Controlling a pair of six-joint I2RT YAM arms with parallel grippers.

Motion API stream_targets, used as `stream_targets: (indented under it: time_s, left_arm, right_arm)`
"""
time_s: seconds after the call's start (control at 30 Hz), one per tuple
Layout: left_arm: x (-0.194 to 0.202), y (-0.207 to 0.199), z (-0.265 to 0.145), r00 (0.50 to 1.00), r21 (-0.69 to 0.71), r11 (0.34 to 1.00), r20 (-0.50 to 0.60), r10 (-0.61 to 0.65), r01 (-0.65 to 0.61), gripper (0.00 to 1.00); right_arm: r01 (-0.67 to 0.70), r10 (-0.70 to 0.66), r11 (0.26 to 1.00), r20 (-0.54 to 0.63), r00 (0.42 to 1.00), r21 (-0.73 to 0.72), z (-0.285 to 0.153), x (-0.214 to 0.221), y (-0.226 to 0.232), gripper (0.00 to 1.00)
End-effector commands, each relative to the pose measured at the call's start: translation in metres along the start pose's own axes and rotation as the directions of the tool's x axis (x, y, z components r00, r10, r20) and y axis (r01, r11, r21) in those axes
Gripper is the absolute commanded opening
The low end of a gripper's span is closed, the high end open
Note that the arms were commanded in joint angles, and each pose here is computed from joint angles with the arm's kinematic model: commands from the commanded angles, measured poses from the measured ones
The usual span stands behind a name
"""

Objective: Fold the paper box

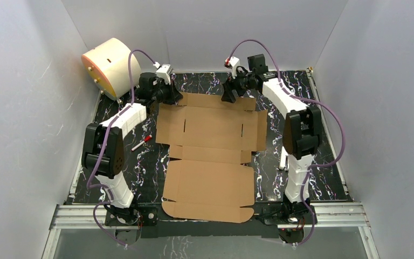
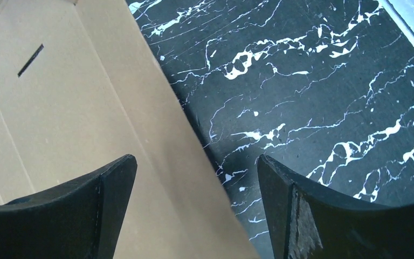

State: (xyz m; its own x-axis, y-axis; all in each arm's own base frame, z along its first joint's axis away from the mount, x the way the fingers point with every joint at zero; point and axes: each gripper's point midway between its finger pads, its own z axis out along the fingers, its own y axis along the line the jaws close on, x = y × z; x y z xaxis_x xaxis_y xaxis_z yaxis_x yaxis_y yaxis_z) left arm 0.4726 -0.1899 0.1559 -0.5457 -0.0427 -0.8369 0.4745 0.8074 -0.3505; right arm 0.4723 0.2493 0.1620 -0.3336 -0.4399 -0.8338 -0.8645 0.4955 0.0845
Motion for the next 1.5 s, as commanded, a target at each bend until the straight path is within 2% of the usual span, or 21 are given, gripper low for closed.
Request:
stream_targets:
  time_s: [0.0,0.33,0.47,0.77,0.87,0.93,1.07,1.2,1.47]
  left_arm:
    - [-0.027,-0.015,-0.01,0.99,0.047,0.994,0.108,0.09,-0.096,0.0]
    - [-0.027,-0.025,-0.009,0.987,0.095,0.991,0.136,0.082,-0.095,0.0]
    - [-0.025,-0.026,-0.009,0.987,0.105,0.99,0.141,0.075,-0.091,0.0]
    - [-0.023,-0.023,-0.006,0.989,0.09,0.993,0.131,0.064,-0.076,0.0]
    - [-0.023,-0.023,-0.006,0.99,0.089,0.994,0.13,0.053,-0.065,0.0]
    - [-0.027,-0.025,-0.008,0.99,0.091,0.994,0.137,0.04,-0.052,0.01]
    - [-0.036,-0.028,-0.015,0.989,0.078,0.996,0.149,0.023,-0.035,0.19]
    - [-0.048,-0.03,-0.028,0.987,0.046,0.999,0.162,0.012,-0.019,0.28]
    - [-0.066,-0.03,-0.06,0.981,-0.054,0.994,0.175,-0.082,0.093,0.44]
  right_arm:
    - [0.069,-0.068,0.993,0.014,0.998,-0.098,0.0,-0.011,0.003,0.9]
    - [0.056,-0.056,0.972,0.009,0.998,-0.227,0.016,0.009,0.017,0.77]
    - [0.047,-0.051,0.969,-0.013,0.999,-0.241,0.02,0.015,0.016,0.67]
    - [0.073,-0.081,0.953,-0.016,0.997,-0.295,0.011,0.011,0.027,0.33]
    - [0.099,-0.105,0.949,-0.002,0.994,-0.3,0.006,0.006,0.031,0.13]
    - [0.128,-0.133,0.95,0.001,0.991,-0.283,0.001,0.003,0.032,0.09]
    - [0.214,-0.218,0.952,0.009,0.976,-0.219,-0.008,-0.007,0.031,0.0]
    - [0.308,-0.311,0.938,0.011,0.95,-0.159,-0.02,-0.019,0.034,0.0]
    - [0.464,-0.465,0.885,-0.018,0.885,-0.043,-0.038,-0.042,0.044,0.0]
